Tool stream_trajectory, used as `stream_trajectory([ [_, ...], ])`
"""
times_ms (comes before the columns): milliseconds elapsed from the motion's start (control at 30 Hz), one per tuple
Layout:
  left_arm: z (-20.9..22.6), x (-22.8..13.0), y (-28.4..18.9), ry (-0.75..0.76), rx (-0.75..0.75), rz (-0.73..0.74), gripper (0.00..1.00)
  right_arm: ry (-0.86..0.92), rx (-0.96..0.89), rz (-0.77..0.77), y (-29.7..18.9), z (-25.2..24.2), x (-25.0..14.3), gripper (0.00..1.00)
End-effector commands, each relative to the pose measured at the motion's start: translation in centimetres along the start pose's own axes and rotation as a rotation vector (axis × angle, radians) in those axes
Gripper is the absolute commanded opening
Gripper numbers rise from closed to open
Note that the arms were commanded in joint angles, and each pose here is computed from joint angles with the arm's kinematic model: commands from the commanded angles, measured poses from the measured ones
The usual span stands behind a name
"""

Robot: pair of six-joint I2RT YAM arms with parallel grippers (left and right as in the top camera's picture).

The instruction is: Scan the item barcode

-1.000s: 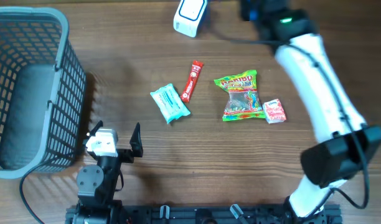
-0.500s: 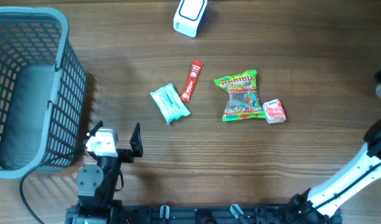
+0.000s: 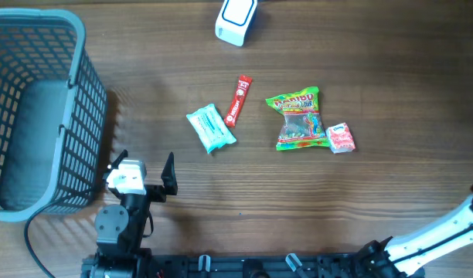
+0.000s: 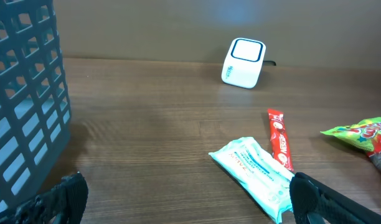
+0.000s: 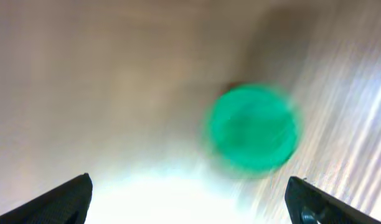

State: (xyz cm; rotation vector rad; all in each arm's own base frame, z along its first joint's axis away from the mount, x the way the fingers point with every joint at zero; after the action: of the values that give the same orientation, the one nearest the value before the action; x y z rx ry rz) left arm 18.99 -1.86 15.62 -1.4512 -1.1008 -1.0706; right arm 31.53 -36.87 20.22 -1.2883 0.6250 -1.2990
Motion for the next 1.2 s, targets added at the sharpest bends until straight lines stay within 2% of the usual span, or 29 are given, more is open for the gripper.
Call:
stream_trajectory([
  [0,0.2,-0.1,0.0,-0.013,0.012,-0.002,1.00,-0.215,0.285,0.000,-10.6,11.1,-6.9,1.00],
  [100,0.2,-0.1,0.0,-0.013,0.012,-0.002,1.00,-0.537,0.322,0.173,-12.2,18.2,-18.0,1.00],
  [133,0.2,-0.1,0.0,-0.013,0.012,-0.002,1.00,-0.703,0.329,0.226,-11.9,20.7,-22.9,0.99],
  [167,0.2,-0.1,0.0,-0.013,0.012,-0.002,1.00,-0.875,0.287,0.255,-11.2,22.6,-28.5,0.91],
  [200,0.2,-0.1,0.0,-0.013,0.012,-0.002,1.00,-0.972,0.233,0.242,-10.6,23.4,-31.7,0.80],
  [233,0.2,-0.1,0.0,-0.013,0.012,-0.002,1.00,-1.100,0.142,0.220,-9.4,23.8,-35.8,0.85],
  [267,0.2,-0.1,0.0,-0.013,0.012,-0.002,1.00,-1.191,0.079,0.222,-8.4,23.7,-38.9,0.99],
  [333,0.2,-0.1,0.0,-0.013,0.012,-0.002,1.00,-1.339,-0.030,0.268,-5.8,22.8,-44.7,0.99],
  [400,0.2,-0.1,0.0,-0.013,0.012,-0.002,1.00,-1.435,-0.128,0.313,-3.4,21.6,-48.4,1.00],
  [467,0.2,-0.1,0.0,-0.013,0.012,-0.002,1.00,-1.474,-0.179,0.343,-2.1,20.9,-49.9,0.99],
  [633,0.2,-0.1,0.0,-0.013,0.012,-0.002,1.00,-1.502,-0.360,0.276,1.1,19.0,-49.0,0.95],
  [733,0.2,-0.1,0.0,-0.013,0.012,-0.002,1.00,-1.508,-0.383,0.280,3.5,17.3,-49.5,0.95],
  [767,0.2,-0.1,0.0,-0.013,0.012,-0.002,1.00,-1.508,-0.385,0.281,4.6,16.5,-49.9,0.91],
  [800,0.2,-0.1,0.0,-0.013,0.012,-0.002,1.00,-1.507,-0.379,0.276,5.6,16.0,-50.1,0.81],
  [867,0.2,-0.1,0.0,-0.013,0.012,-0.002,1.00,-1.506,-0.377,0.232,6.2,16.1,-50.0,0.50],
  [933,0.2,-0.1,0.0,-0.013,0.012,-0.002,1.00,-1.507,-0.376,0.197,5.6,17.0,-49.5,0.31],
  [967,0.2,-0.1,0.0,-0.013,0.012,-0.002,1.00,-1.506,-0.374,0.192,5.0,17.6,-49.4,0.11],
  [1000,0.2,-0.1,0.0,-0.013,0.012,-0.002,1.00,-1.501,-0.365,0.203,4.1,18.2,-49.3,0.04],
  [1067,0.2,-0.1,0.0,-0.013,0.012,-0.002,1.00,-1.475,-0.281,0.305,1.0,19.9,-49.8,0.04],
  [1167,0.2,-0.1,0.0,-0.013,0.012,-0.002,1.00,-1.484,0.116,0.644,-6.2,23.2,-52.7,0.04],
])
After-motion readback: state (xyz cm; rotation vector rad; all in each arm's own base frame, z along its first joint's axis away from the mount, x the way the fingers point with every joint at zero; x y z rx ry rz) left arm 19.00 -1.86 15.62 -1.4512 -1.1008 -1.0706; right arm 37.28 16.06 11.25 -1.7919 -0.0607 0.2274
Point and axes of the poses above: each gripper's point midway between its finger pads, its own y axis out along the fingers, its own z axis along the line the jaws close on, x = y × z, the point moved 5 cm from there along -y, back along the fingers, and after that the axes turned 2 degrees about -y, right-handed, at the moved point
